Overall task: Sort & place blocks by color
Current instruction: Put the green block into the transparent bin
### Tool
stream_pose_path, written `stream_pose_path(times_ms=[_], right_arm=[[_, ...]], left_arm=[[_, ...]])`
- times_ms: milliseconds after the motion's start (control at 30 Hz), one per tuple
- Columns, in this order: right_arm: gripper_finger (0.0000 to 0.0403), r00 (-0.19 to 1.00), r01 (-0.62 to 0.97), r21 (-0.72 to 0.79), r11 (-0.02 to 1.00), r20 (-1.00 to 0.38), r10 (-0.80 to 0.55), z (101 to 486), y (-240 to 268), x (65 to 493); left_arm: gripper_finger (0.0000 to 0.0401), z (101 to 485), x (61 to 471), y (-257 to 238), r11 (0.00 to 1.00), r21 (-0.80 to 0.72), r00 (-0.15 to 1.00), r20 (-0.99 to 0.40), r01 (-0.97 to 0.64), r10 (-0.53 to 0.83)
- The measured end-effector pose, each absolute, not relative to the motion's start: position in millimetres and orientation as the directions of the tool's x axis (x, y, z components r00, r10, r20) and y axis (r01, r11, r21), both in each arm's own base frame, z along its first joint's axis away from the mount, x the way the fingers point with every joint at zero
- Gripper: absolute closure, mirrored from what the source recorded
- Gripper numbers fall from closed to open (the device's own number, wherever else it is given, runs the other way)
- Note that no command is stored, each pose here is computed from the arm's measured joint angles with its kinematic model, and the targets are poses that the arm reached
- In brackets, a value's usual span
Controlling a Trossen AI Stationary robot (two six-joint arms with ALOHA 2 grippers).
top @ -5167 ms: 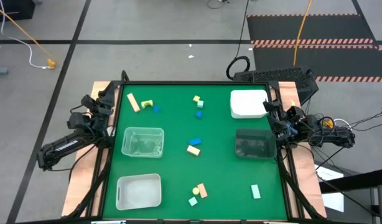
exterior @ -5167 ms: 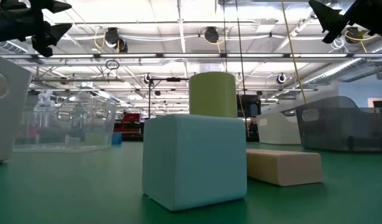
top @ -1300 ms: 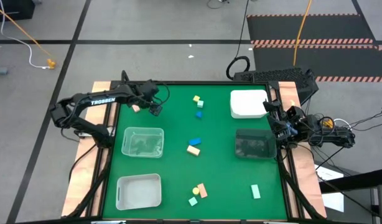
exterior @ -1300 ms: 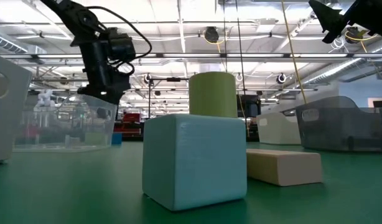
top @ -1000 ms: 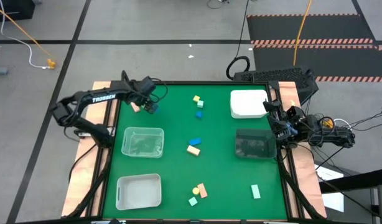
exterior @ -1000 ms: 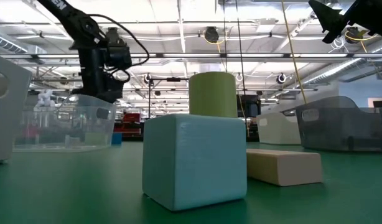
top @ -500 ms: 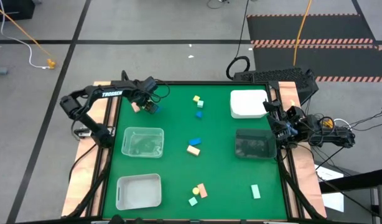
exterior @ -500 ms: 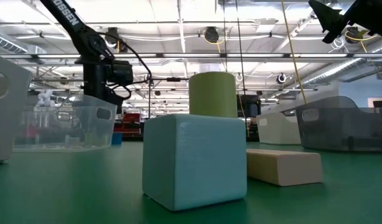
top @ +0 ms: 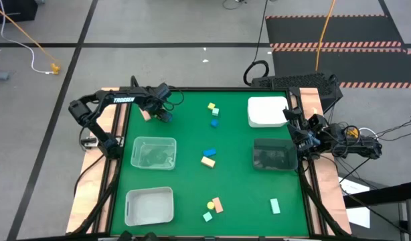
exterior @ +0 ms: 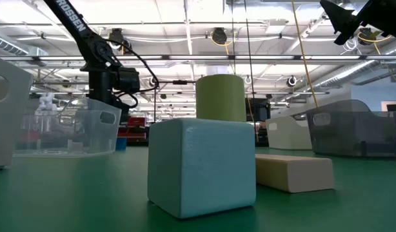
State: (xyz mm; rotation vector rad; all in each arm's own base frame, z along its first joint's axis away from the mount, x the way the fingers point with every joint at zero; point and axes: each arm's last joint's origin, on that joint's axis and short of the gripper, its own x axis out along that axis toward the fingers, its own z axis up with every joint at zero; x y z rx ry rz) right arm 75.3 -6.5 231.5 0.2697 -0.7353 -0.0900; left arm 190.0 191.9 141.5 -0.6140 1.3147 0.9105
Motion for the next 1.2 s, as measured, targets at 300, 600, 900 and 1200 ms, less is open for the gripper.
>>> stream_pose_path(times_ms=[300,600,900,1200], right_arm=[[0.0071,0.739,-0.013,0.274,0.962,0.650,-0.175,231.5,-6.5,75.2],[0.0071,0.739,-0.013,0.274,0.962,0.650,-0.175,231.5,-6.5,75.3],[0.0071,0.739,-0.013,0.274,0.962,0.650,-0.175,231.5,-6.5,75.2],[0.0071,0.739,-0.013,0.274,0.962,0.650,-0.175,231.5,-6.5,75.2]], left_arm=[[0.0299,143.2,188.2,191.1,0.432,0.086,0.006,-0.978,-0.898,0.206],[0.0299,168.8,183.3,184.4,0.361,0.026,0.075,-0.962,-0.932,0.264],[0.0299,231.0,176.0,153.7,0.361,-0.170,0.313,-0.868,-0.917,0.385],[0.0299,286.3,165.8,93.4,0.530,-0.364,0.603,-0.692,-0.766,0.396]])
